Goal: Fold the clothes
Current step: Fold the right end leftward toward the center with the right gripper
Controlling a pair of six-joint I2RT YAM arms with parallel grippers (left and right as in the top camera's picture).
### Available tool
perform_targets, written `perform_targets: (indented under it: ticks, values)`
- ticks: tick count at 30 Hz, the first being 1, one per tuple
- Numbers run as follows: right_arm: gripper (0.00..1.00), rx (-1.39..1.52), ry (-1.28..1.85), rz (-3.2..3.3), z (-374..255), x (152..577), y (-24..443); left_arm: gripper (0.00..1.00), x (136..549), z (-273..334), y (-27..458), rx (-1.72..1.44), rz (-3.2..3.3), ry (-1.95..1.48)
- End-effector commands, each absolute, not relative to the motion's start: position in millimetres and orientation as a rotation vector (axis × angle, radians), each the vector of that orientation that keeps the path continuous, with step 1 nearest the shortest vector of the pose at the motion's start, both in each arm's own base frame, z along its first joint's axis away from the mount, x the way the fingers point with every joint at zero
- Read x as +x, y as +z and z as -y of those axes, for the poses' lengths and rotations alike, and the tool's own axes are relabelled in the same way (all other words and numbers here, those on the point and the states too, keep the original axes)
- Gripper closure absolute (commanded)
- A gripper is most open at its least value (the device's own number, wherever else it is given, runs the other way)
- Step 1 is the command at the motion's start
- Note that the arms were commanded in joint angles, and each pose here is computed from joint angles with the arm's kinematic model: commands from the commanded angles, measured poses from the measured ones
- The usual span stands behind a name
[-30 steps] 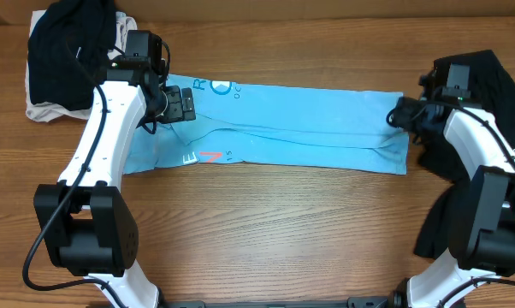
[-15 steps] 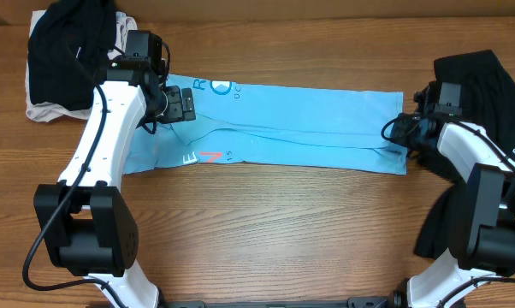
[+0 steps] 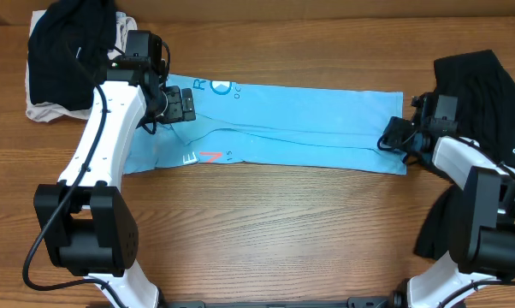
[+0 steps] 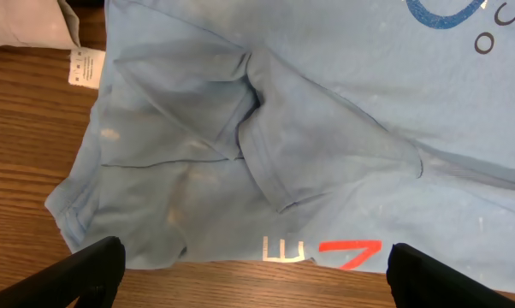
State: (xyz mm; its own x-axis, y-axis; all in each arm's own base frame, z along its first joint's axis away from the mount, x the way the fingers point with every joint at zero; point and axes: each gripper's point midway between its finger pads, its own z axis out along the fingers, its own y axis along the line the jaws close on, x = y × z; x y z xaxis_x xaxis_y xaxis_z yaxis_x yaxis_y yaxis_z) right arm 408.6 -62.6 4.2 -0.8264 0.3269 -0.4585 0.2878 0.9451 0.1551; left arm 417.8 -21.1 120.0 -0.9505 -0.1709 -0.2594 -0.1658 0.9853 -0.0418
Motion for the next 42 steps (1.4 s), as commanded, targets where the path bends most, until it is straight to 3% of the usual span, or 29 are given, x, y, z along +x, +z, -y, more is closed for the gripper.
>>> perform_targets:
  ticks: [1, 3, 8, 13, 15, 20, 27, 35, 42]
  values:
    - [0.28, 0.469, 0.098, -2.667, 61.3, 387.0, -19.2, 0.0, 420.8, 21.0, 126.9, -0.219, -2.851, -0.042]
    - [0.3, 0.466, 0.111, -2.666, 59.8, 387.5, -19.1, 0.0, 420.8, 21.0, 126.9, -0.219, -2.851, -0.042]
    - [0.62, 0.475, 0.164, -2.675, 53.2, 385.5, -19.9, 0.0, 420.5, 21.0, 126.7, -0.219, -2.852, -0.042]
    - [0.83, 0.514, 0.173, -2.686, 52.1, 382.0, -21.5, 0.0, 420.6, 21.0, 126.7, -0.219, -2.852, -0.042]
    - [0.96, 0.553, 0.17, -2.689, 53.4, 380.8, -21.2, 0.0, 420.5, 21.0, 126.8, -0.219, -2.852, -0.042]
    - [0.96, 0.667, 0.167, -2.724, 68.5, 381.4, -3.1, 0.0, 420.2, 20.6, 128.7, -0.195, -2.854, -0.038]
    - [0.96, 0.805, 0.158, -2.809, 97.7, 381.4, 69.9, 0.0, 418.9, 19.6, 135.6, -0.184, -2.86, -0.031]
    - [0.96, 0.734, 0.142, -2.844, 107.0, 379.8, 146.6, 0.0, 410.7, 19.1, 134.9, -0.156, -2.895, -0.022]
    - [0.96, 0.575, 0.158, -2.898, 61.2, 385.8, 158.0, 0.0, 410.4, 12.4, 134.9, -0.117, -2.896, 0.04]
